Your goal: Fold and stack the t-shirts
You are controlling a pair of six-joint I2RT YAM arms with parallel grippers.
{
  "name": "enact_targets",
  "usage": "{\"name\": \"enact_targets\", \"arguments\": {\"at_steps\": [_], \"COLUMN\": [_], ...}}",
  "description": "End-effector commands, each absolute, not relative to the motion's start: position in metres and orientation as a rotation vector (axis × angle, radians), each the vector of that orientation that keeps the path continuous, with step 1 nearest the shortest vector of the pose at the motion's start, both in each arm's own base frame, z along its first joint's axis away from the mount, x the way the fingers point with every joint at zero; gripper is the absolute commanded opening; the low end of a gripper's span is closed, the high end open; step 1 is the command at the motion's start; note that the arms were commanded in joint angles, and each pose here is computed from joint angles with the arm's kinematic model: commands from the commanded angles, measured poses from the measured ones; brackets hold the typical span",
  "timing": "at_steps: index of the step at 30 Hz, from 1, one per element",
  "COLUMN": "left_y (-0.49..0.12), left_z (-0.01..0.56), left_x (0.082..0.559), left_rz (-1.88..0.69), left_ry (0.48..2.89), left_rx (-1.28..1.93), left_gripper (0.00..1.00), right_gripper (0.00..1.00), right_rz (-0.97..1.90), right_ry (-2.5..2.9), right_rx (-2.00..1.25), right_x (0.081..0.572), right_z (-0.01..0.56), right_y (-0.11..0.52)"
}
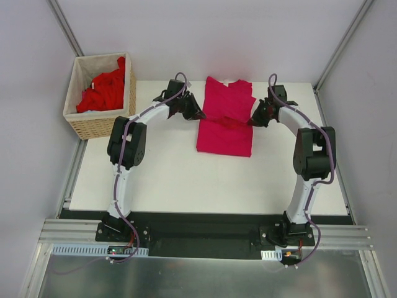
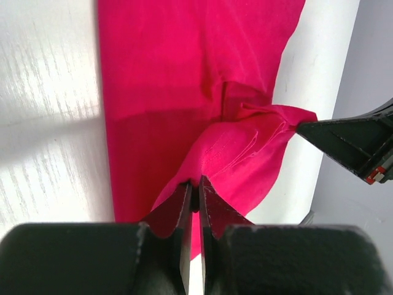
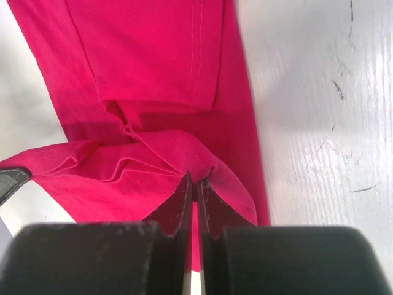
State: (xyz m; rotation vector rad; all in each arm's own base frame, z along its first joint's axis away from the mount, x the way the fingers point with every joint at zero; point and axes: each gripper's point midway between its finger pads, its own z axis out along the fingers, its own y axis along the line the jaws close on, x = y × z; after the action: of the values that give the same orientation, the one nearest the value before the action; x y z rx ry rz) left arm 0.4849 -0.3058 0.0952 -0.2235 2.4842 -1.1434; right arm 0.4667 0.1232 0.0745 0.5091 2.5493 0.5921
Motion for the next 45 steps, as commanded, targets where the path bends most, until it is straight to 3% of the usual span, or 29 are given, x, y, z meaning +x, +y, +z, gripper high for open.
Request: {"name": "enact_targets", "arguments": {"at_steps": [1,2,3,4,5,6,7,8,12,19,26,33,45], "left_y": [-0.306,-0.305,-0.305,-0.305,-0.304,-0.304,-0.305,-0.305,-0.307,-0.315,-0.322,-0.332,-0.334], "left_z": [0.092,0.089,0.085,0.083,0.08,0.077,0.077,0.073,0.078,0.129,0.176,0.136,0.08], "left_x": [0.49,0.489,0.489,0.488,0.488,0.487,0.487,0.487,0.487,0.466,0.419,0.383,0.388], "left_rz": [-1.165,-1.159,-1.152,-1.148,-1.145,-1.139,-1.143,-1.141,-1.157,-1.196,-1.213,-1.175,-1.146], "left_ry": [2.483,2.488,2.497,2.501,2.505,2.51,2.51,2.516,2.505,2.44,2.395,2.497,2.55], "left_rx": [-0.204,-0.209,-0.211,-0.206,-0.209,-0.207,-0.199,-0.2,-0.173,-0.101,-0.038,-0.026,-0.079], "left_gripper": [0.08,0.14,0.32,0.41,0.51,0.59,0.9,0.99,0.99,0.99,0.99,0.99,0.99], "right_gripper": [0.11,0.24,0.28,0.35,0.5,0.58,0.64,0.74,0.91,0.91,0.9,0.89,0.88], "right_rz": [0.616,0.613,0.613,0.611,0.61,0.609,0.603,0.6,0.589,0.586,0.59,0.557,0.585], "right_ry": [2.525,2.532,2.529,2.53,2.53,2.529,2.526,2.523,2.498,2.414,2.466,2.513,2.537], "right_rx": [0.523,0.524,0.521,0.522,0.52,0.518,0.522,0.522,0.512,0.368,0.282,0.285,0.311], "right_x": [0.479,0.478,0.479,0.48,0.48,0.482,0.482,0.483,0.482,0.457,0.41,0.389,0.399], "right_z": [0.081,0.079,0.079,0.078,0.077,0.076,0.077,0.078,0.088,0.152,0.146,0.11,0.085], "right_y": [0.124,0.124,0.124,0.124,0.124,0.123,0.123,0.123,0.121,0.14,0.168,0.164,0.161]}}
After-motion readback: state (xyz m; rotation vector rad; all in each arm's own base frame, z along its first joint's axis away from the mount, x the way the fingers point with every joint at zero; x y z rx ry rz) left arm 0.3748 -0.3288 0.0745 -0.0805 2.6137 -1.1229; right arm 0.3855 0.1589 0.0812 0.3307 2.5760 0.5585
